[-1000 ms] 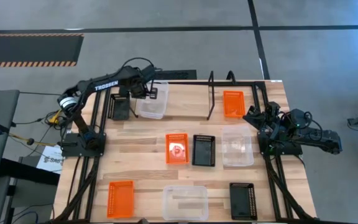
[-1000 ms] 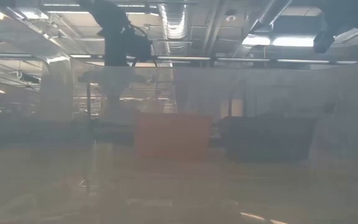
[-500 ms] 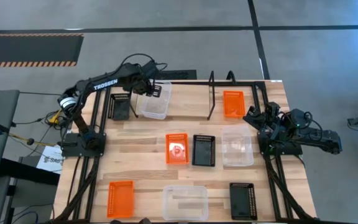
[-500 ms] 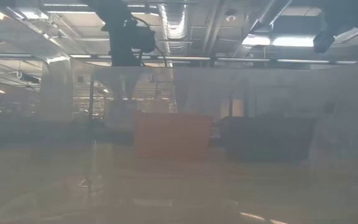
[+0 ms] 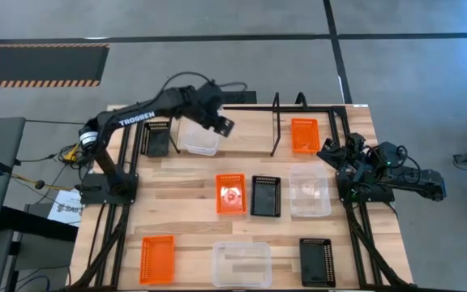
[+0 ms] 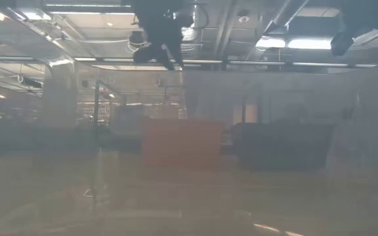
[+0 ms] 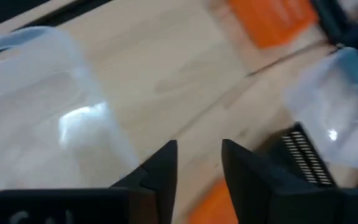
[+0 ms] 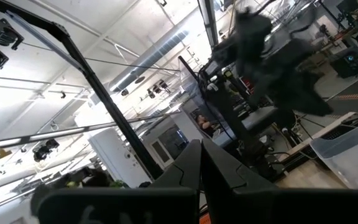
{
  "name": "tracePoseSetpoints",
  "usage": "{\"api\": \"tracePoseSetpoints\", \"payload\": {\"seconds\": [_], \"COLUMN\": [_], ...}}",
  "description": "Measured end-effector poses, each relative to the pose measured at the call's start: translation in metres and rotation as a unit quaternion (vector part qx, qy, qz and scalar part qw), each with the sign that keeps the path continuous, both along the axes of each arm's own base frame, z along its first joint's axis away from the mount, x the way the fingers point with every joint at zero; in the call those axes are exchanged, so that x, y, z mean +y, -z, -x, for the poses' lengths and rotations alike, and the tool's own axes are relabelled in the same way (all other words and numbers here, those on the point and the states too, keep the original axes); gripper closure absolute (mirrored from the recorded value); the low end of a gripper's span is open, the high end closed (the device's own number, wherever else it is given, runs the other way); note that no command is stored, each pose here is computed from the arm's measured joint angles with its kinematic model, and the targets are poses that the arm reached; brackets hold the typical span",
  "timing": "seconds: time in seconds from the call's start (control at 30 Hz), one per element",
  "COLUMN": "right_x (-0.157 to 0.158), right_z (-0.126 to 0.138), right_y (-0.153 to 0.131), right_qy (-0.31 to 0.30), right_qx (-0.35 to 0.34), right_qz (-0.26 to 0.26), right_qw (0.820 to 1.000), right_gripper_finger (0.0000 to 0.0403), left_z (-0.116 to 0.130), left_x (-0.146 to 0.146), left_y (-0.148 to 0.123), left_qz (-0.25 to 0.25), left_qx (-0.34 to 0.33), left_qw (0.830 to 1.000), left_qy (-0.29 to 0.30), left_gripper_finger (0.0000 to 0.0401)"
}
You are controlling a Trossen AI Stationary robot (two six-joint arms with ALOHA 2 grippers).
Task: Stack baskets on shelf by color
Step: Put the top left transparent bin on the shelf
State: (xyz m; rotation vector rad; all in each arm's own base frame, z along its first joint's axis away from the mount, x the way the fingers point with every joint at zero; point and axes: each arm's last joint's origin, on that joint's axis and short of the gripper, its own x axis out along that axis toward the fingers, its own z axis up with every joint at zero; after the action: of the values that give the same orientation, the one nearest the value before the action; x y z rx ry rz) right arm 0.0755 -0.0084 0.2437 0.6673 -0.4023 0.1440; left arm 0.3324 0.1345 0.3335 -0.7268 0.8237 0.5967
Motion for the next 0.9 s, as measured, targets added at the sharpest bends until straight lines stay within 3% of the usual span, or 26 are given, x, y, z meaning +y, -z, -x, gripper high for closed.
{"api": "tracePoseSetpoints", "payload": {"seconds": [0.2,0.53,0.77,0.9], "right_x": [0.000,-0.001,-0.001,-0.001], "right_z": [0.000,0.000,0.000,0.000], "right_y": [0.000,0.000,0.001,0.001], "right_qy": [0.001,0.008,0.009,0.011], "right_qx": [0.000,0.001,0.003,0.003], "right_qz": [0.000,-0.004,-0.006,-0.007], "right_qw": [1.000,1.000,1.000,1.000], "right_gripper_finger": [0.0370,0.0370,0.0370,0.0370], "left_z": [-0.018,-0.050,-0.047,-0.041], "left_x": [-0.020,-0.011,-0.005,0.000], "left_y": [0.021,0.077,0.083,0.081], "left_qz": [-0.054,-0.034,-0.125,-0.138], "left_qx": [0.055,0.108,0.172,0.194], "left_qw": [0.997,0.994,0.977,0.971], "left_qy": [-0.012,0.009,-0.002,-0.004], "left_gripper_finger": [0.0390,0.0401,0.0401,0.0401]}}
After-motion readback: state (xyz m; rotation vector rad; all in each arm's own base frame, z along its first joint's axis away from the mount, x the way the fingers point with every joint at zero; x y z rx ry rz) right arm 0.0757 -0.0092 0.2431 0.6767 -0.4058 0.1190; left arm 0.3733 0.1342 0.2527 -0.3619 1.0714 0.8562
